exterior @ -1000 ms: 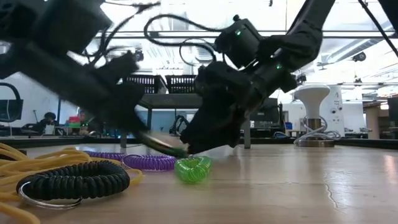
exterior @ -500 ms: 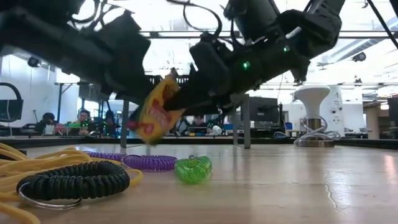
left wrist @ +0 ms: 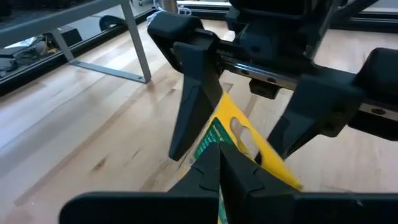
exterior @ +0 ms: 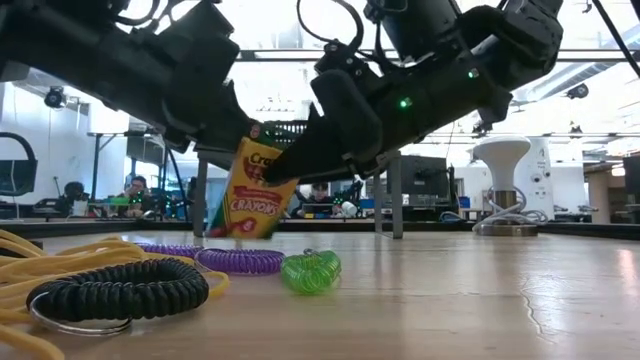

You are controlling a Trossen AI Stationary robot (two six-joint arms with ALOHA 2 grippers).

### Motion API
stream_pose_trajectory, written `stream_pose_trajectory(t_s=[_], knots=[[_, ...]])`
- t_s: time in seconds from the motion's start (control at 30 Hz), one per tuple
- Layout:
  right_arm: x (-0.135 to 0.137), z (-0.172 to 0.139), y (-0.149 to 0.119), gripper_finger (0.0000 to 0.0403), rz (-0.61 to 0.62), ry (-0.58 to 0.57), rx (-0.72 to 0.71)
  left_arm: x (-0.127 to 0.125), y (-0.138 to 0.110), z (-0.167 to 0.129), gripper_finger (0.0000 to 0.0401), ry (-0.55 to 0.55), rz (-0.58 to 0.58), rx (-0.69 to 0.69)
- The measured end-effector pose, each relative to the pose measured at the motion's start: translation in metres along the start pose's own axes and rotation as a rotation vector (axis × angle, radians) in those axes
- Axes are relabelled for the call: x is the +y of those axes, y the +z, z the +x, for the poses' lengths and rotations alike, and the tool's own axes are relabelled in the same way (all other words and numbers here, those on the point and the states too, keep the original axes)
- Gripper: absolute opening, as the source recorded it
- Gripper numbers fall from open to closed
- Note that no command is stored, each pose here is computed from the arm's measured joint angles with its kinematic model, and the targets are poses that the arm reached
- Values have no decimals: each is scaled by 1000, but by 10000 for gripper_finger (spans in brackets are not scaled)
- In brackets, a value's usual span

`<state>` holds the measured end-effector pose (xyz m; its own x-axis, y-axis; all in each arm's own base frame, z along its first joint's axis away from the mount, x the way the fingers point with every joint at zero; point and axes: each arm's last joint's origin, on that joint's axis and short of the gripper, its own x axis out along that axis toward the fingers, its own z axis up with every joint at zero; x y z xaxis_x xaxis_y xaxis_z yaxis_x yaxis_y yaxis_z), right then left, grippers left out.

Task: Pick & Place Office Desk Supplies
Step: Put the yellow crayon box into the middle black bin on the shelf

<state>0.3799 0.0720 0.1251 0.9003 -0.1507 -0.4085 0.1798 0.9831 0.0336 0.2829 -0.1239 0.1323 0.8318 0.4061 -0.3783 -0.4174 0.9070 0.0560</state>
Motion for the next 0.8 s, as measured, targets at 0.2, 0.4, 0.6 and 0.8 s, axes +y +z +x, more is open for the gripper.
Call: stream_pose_trajectory(t_s=[0.2,0.4,0.6,0.8], knots=[[0,0,-2,233,-12,6,15,0,-2,0,5,-30,13,27],[0,1,-5,223,-79,28,43,0,-3,0,6,-34,20,39],[2,0,-6,179,-121,94,55,0,-3,0,6,-33,21,38],[2,0,-7,88,-153,105,67,5,11,-11,6,-23,45,56]])
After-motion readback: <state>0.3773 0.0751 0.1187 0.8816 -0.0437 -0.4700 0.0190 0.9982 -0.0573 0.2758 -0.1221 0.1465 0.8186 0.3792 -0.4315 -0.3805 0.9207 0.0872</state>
